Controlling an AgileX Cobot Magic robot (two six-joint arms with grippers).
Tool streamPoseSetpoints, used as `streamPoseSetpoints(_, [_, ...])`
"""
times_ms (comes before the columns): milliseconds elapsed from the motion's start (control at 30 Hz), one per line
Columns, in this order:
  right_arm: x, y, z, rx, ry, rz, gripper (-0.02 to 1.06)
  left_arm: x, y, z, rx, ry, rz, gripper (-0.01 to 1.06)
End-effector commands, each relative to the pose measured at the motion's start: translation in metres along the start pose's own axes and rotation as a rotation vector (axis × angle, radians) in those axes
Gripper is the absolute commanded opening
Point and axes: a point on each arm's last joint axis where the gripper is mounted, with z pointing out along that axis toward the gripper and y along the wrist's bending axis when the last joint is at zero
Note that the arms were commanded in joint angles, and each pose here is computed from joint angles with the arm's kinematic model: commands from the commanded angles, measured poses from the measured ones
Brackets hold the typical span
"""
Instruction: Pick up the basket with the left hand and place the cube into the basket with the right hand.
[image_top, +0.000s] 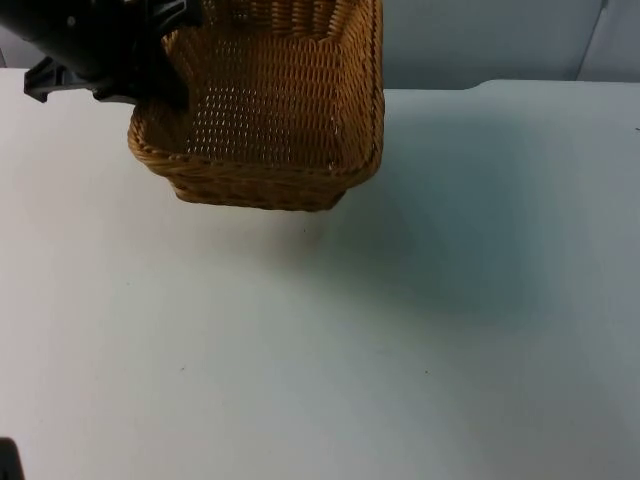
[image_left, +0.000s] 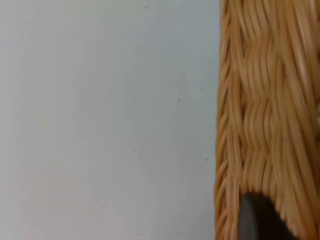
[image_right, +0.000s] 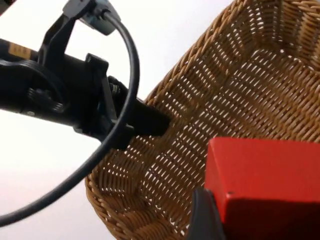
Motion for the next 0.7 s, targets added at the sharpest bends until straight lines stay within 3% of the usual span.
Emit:
streamPoseSetpoints(0, [0.000, 0.002, 0.003, -0.019, 0.003, -0.007, 0.00, -0.005, -0.006, -0.006, 0.014, -0.036, -0.019, 0.00])
streamPoseSetpoints(433, [0.005, -0.003, 0.016, -0.014, 0.036, -0.001, 0.00, -0.005, -0.007, -0.006, 0.024, -0.036, -0.035, 0.00])
streamPoseSetpoints(667, [0.022, -0.014, 0.058, -0.077, 0.098, 0.064, 0.00, 0.009, -0.014, -0.007, 0.108, 0.117, -0.031, 0.00])
